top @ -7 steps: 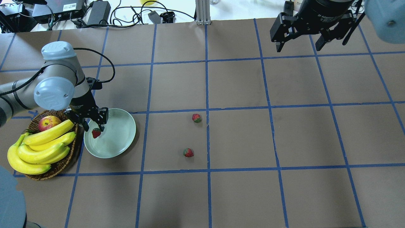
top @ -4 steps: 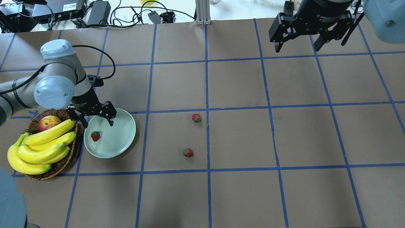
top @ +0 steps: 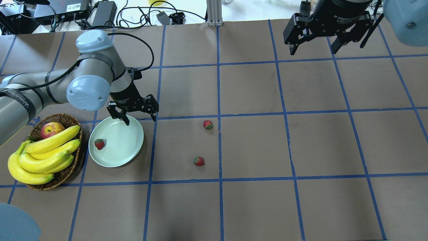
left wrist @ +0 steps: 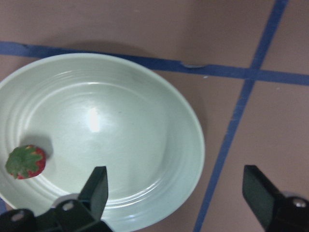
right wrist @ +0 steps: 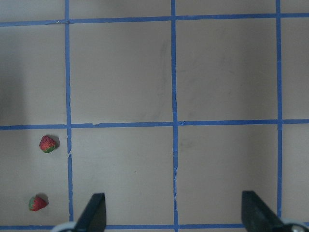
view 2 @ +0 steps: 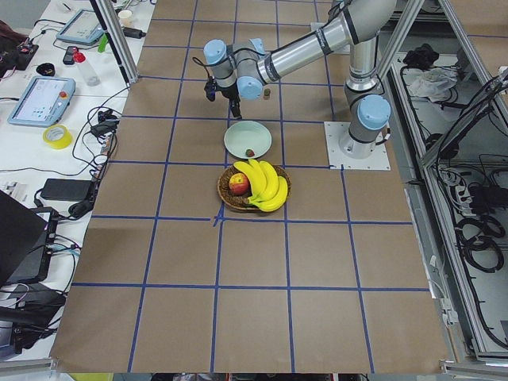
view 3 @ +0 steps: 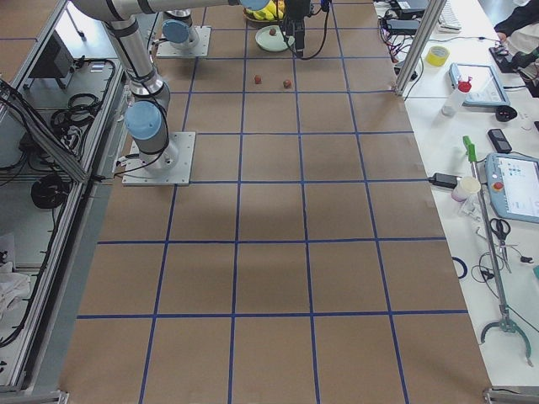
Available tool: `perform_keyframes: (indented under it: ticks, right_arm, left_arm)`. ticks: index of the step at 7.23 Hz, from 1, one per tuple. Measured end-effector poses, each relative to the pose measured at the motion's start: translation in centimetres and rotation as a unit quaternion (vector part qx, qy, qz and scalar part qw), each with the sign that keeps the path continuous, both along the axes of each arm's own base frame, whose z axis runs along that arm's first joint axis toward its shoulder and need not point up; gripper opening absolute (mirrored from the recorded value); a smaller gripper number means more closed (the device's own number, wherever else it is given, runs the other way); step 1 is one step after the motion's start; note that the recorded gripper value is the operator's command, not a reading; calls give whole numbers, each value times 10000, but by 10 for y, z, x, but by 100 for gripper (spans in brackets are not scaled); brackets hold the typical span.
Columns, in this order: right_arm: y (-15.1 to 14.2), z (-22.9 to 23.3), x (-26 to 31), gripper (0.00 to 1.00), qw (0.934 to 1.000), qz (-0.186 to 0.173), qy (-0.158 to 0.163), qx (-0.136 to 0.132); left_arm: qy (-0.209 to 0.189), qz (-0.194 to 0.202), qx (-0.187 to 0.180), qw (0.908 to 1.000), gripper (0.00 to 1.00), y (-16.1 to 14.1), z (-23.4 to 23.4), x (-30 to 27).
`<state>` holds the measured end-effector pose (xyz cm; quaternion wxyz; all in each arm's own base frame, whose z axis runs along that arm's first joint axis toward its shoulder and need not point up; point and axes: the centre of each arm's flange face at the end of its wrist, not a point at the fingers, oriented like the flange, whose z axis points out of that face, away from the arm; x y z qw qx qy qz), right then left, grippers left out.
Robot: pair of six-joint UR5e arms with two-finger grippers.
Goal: Collect all strawberries into plate
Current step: 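Reach the left gripper to the strawberry nearest the robot and grasp it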
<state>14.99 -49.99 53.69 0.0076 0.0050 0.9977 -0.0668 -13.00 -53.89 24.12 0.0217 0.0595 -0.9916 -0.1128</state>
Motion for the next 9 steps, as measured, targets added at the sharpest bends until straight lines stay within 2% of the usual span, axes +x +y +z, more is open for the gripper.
perform_keyframes:
  ticks: [2, 4, 8, 9]
  right_arm:
    - [0, 0, 0, 100, 10000, 0, -1, 1]
    - [0, 0, 0, 100, 10000, 0, -1, -3]
    - [0, 0, 0, 100, 10000, 0, -1, 1]
    - [0, 0, 0, 100, 10000, 2, -1, 3]
  left_arm:
    - [48, -30, -102, 9999, 100, 14, -5, -66]
    - [111, 286, -41, 9995, 100, 32, -10, -110]
    - [223, 476, 116, 9985, 100, 81, -49, -148]
    - [214, 410, 158, 9988, 93, 92, -54, -157]
